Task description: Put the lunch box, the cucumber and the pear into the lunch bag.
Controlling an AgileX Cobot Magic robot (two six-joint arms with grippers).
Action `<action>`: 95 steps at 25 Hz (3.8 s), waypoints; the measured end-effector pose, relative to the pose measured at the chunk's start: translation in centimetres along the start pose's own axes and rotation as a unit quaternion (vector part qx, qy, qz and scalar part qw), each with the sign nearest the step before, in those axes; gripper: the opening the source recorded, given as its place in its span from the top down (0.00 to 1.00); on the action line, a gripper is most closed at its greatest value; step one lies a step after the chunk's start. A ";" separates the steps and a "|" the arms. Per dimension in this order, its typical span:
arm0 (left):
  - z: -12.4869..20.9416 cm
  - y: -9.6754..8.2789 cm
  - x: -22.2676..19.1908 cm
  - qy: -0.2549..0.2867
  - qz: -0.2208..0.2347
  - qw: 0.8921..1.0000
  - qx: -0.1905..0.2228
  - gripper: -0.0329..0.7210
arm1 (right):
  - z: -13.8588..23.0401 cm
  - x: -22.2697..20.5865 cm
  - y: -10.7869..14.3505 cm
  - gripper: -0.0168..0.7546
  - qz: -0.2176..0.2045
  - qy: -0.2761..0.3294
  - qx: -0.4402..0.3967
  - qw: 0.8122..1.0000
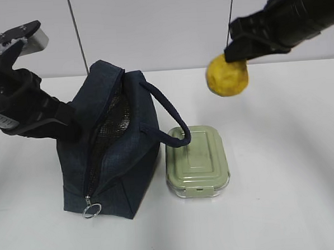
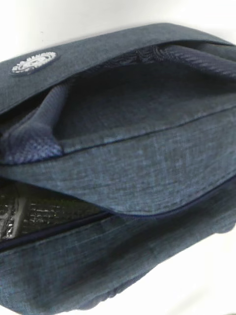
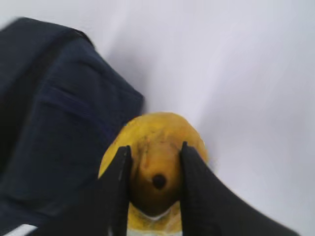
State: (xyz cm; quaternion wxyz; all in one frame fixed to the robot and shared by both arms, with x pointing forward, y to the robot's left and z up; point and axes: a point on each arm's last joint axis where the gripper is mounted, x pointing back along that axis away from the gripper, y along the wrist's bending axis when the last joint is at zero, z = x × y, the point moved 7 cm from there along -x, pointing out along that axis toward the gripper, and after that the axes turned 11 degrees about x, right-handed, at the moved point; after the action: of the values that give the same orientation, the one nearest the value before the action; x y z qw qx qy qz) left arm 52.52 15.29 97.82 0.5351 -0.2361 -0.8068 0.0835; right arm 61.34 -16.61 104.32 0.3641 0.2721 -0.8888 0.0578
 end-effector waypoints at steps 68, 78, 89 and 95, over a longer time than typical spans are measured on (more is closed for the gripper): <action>0.0 0.1 0.0 -0.001 -0.003 1.000 -0.003 0.96 | 10.1 -10.1 0.4 0.38 -0.159 0.235 -0.124 0.951; 0.0 0.1 0.0 0.001 -0.002 1.000 -0.003 0.96 | 12.0 -10.8 -0.4 0.27 -0.176 0.201 -0.179 0.947; 0.1 0.1 0.0 0.002 -0.002 1.000 -0.003 0.96 | 12.7 -11.0 -1.0 0.26 -0.228 0.097 -0.221 0.943; 0.1 0.1 0.0 0.003 -0.002 1.000 -0.003 0.96 | 13.2 -11.8 -1.1 0.26 -0.231 0.096 -0.227 0.941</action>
State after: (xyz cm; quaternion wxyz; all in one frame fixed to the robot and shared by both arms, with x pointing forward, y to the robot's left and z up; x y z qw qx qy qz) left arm 52.46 15.36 97.76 0.5366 -0.2365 -0.8061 0.0795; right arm 60.71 -16.28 86.58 0.5033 0.3734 -0.7516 -0.2058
